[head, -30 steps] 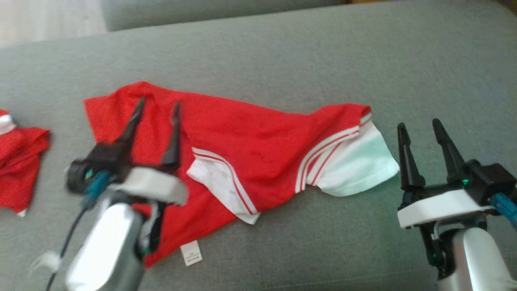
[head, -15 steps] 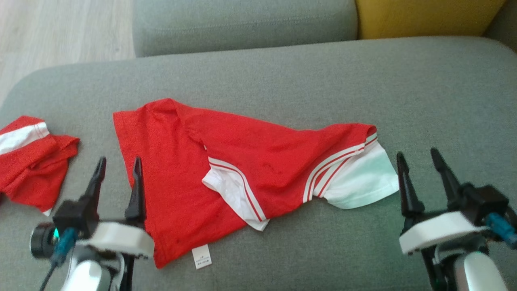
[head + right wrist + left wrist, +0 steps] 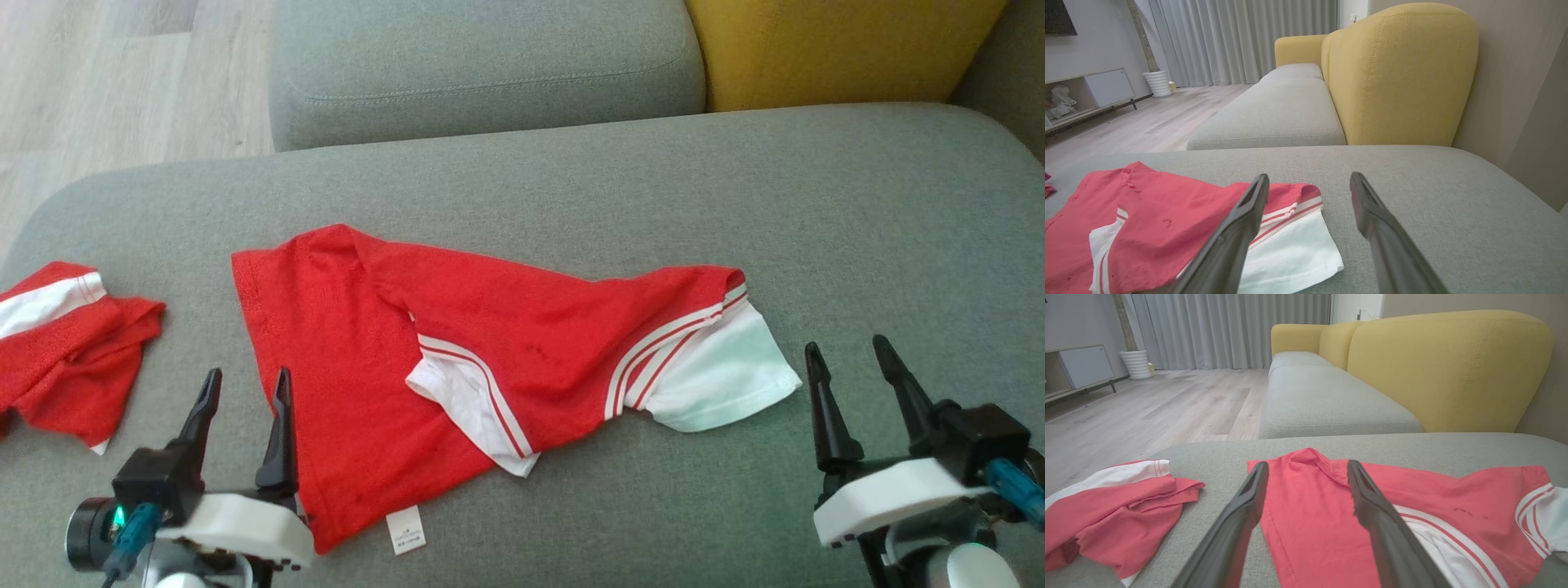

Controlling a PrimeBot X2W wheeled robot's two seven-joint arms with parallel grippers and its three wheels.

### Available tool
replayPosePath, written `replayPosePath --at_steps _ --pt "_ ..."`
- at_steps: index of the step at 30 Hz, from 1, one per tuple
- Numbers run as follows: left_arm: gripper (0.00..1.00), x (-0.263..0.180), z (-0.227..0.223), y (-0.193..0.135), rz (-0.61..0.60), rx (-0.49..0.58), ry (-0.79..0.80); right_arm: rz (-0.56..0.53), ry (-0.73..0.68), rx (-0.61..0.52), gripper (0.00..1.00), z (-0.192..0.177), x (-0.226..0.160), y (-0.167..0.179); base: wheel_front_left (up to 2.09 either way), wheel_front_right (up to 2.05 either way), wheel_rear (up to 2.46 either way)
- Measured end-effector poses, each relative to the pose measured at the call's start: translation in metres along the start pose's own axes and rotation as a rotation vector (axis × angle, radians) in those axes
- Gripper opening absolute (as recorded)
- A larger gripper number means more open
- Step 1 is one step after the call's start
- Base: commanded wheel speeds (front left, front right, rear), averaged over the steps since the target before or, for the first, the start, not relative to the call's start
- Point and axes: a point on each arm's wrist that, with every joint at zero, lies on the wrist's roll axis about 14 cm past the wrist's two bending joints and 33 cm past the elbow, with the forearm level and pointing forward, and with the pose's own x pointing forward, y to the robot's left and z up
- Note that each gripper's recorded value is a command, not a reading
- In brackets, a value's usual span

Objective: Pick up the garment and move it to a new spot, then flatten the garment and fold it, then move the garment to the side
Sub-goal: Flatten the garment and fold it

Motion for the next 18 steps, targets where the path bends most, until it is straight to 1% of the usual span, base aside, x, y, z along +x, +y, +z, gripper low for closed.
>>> replayPosePath --at_steps 18 --pt "1.0 -0.001 -0.0035 0.0047 0.016 0.005 0.011 0.011 0.01 -0.003 1.0 -0.0011 0.0051 0.0032 0.0 0.0 0.0"
